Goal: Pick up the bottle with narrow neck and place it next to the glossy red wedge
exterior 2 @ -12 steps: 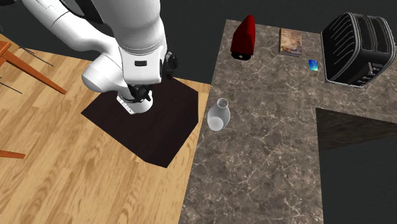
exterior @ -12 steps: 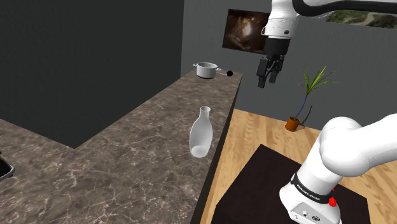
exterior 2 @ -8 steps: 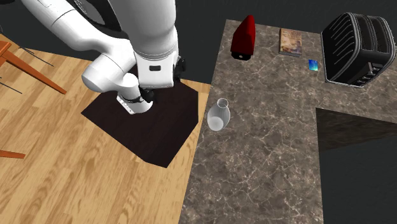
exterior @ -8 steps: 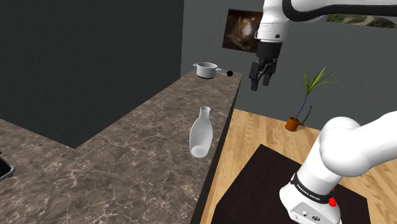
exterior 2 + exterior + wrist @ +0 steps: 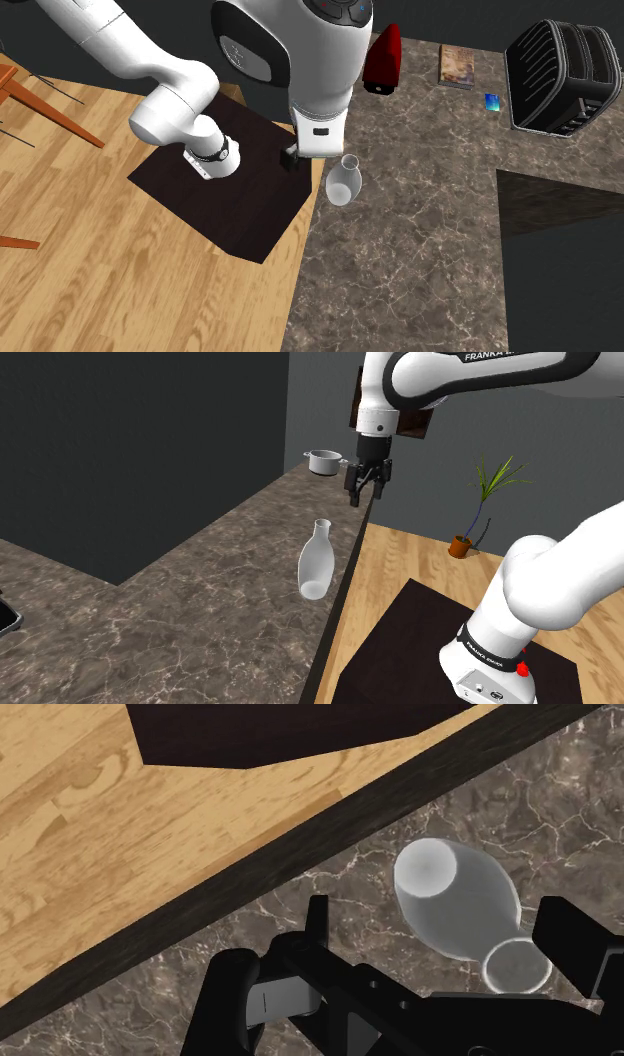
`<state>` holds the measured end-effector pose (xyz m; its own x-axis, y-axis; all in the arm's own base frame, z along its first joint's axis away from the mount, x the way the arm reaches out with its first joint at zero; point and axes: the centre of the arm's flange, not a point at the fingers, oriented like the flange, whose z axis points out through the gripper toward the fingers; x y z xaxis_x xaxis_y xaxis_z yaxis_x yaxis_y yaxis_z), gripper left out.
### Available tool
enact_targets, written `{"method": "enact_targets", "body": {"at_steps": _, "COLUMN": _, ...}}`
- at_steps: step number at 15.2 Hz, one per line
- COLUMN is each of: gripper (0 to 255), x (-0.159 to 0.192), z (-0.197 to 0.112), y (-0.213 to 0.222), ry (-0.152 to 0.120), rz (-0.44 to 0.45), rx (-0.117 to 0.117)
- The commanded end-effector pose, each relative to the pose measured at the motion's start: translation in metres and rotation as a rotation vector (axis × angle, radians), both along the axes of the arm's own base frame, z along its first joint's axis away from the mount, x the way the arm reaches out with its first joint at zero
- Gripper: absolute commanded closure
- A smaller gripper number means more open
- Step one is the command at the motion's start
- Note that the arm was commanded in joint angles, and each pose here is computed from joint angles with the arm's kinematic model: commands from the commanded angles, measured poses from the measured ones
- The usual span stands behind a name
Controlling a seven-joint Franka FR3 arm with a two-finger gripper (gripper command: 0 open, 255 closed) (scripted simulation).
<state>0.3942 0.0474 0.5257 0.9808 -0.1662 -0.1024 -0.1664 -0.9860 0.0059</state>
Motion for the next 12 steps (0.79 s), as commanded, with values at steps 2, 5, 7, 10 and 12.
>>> {"method": "enact_targets", "body": {"at_steps": 2, "gripper": 0, "x": 0.029, "z": -0.021, "y": 0.018, "ry": 0.004, "rz": -0.016, "rx": 0.003}}
{"method": "enact_targets", "body": {"at_steps": 5, "gripper": 0, "x": 0.059, "z": -0.040, "y": 0.036, "ry": 0.009, "rz": -0.031, "rx": 0.005}}
{"method": "enact_targets", "body": {"at_steps": 7, "gripper": 0, "x": 0.079, "z": -0.053, "y": 0.048, "ry": 0.012, "rz": -0.040, "rx": 0.006}}
{"method": "enact_targets", "body": {"at_steps": 10, "gripper": 0, "x": 0.098, "z": -0.071, "y": 0.059, "ry": 0.015, "rz": -0.050, "rx": 0.008}}
{"method": "enact_targets", "body": {"at_steps": 12, "gripper": 0, "x": 0.096, "z": -0.081, "y": 0.059, "ry": 0.015, "rz": -0.050, "rx": 0.008}}
